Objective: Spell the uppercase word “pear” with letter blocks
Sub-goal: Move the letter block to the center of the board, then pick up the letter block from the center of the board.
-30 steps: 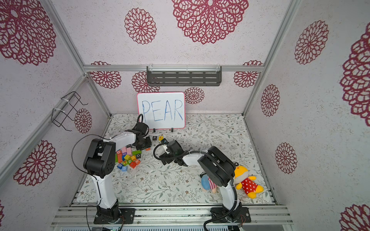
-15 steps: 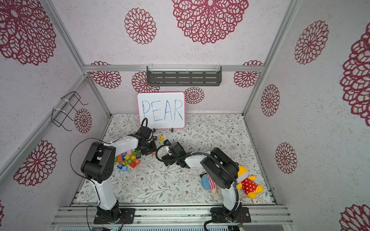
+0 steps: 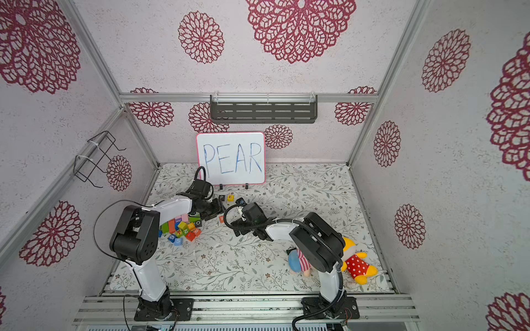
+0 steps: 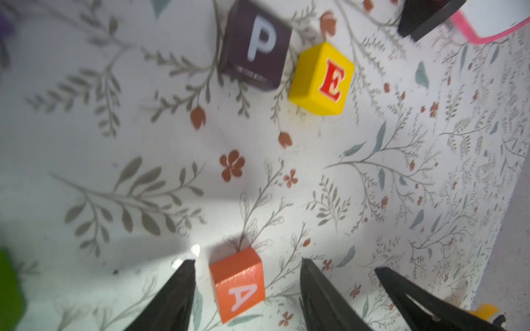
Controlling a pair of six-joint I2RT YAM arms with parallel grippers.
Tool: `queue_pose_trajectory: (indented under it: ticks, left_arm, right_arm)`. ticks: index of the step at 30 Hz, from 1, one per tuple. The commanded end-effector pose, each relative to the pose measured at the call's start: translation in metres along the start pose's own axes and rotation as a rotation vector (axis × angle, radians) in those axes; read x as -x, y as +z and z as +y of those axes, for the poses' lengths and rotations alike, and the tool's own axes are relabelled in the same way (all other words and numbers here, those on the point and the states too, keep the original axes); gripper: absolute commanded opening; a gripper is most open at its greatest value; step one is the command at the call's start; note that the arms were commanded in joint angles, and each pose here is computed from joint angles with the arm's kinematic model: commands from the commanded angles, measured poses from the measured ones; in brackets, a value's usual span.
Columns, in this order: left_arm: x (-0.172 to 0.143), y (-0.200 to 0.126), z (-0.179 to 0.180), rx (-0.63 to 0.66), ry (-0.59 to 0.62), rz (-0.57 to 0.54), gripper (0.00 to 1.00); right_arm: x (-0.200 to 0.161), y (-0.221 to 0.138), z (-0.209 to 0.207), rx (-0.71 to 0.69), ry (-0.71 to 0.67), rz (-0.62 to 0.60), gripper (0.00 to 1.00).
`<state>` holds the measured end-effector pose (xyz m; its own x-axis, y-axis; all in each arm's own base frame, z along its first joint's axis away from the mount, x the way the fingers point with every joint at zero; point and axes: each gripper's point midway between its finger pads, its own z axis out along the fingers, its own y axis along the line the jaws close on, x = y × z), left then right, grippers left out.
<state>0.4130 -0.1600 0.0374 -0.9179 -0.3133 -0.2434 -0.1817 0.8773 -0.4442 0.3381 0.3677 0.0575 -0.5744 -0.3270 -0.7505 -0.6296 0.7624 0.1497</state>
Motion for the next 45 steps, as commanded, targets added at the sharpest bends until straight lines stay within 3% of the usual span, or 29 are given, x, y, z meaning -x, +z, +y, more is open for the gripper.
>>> queue_pose_trajectory:
  ticks: [1,12,16,22,26,28,33,37,45]
  left_arm:
    - [0.009,0.009,-0.017,-0.072,0.075,0.005,0.61]
    - [-0.025,0.026,-0.003,-0.080,0.033,0.106,0.52]
    - [-0.033,0.012,-0.007,-0.109,0.005,0.089,0.50]
    - [-0.053,0.007,-0.021,-0.170,-0.060,0.073,0.49]
    - [-0.052,-0.003,-0.017,-0.154,-0.085,0.034,0.49]
    - [-0.044,-0.021,-0.005,-0.080,-0.113,-0.031,0.48]
    - [-0.040,-0.068,0.019,0.055,-0.122,-0.184,0.64]
    - [-0.046,-0.083,0.034,0.097,-0.134,-0.219,0.73]
    - [-0.047,-0.092,0.054,0.120,-0.136,-0.215,0.81]
  right_arm:
    - [0.019,-0.014,0.007,0.026,0.035,-0.057,0.99]
    - [0.015,-0.025,-0.001,-0.012,0.066,-0.066,0.99]
    - [0.017,-0.027,-0.002,-0.025,0.094,-0.067,0.99]
    - [0.030,-0.025,-0.008,-0.069,0.253,-0.067,0.98]
    - [0.031,-0.016,-0.006,-0.107,0.419,0.003,0.87]
    - [0.030,-0.015,-0.002,-0.180,0.451,0.064,0.84]
    - [0.031,-0.020,0.009,-0.296,0.490,0.111,0.77]
    - [0.038,-0.018,0.025,-0.344,0.485,0.112,0.75]
    - [0.016,0.018,0.039,-0.371,0.495,0.291,0.61]
